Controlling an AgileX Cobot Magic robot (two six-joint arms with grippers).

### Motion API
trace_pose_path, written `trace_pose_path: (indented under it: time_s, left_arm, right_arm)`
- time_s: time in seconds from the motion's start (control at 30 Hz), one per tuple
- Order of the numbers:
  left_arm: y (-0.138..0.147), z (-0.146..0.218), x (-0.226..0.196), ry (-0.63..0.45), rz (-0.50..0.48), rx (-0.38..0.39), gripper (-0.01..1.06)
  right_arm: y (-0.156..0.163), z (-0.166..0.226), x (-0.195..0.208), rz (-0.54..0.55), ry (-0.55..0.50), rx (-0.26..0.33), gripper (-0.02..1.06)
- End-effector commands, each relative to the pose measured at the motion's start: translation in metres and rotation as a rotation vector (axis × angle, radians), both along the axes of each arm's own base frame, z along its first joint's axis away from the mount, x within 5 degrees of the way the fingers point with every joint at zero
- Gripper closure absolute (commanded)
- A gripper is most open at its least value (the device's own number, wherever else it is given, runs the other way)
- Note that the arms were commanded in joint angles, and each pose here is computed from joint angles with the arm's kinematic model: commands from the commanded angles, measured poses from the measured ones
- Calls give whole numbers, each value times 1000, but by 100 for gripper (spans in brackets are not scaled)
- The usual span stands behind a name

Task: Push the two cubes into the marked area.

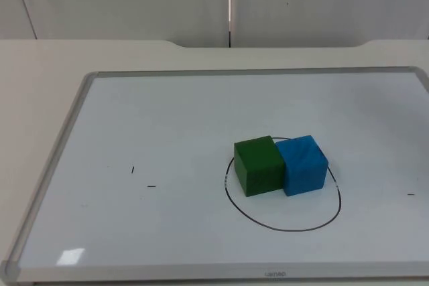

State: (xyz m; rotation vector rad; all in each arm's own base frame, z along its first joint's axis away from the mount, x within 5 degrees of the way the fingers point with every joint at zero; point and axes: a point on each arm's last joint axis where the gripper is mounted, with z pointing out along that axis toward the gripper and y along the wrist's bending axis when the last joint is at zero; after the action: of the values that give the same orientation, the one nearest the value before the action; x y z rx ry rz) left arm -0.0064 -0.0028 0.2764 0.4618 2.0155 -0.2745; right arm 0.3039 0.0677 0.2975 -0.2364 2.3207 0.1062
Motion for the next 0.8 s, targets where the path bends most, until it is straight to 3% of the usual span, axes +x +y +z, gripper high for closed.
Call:
trace_pose_path:
  time_s: [0.0, 0.2, 0.37, 0.77]
  left_arm:
    - [0, -2, 0, 7, 8, 0, 105]
    - [0, -2, 0, 7, 8, 0, 105]
    - [0, -2, 0, 7, 8, 0, 105]
    - [0, -2, 0, 7, 8, 0, 105]
  right_arm:
    - [-8, 35, -23, -5, -98, 9, 104]
    - [-21, 102, -92, -4, -317, 72, 104]
    - [-31, 123, -136, -6, -375, 85, 104]
    - [-45, 99, -200, -6, -411, 103, 104]
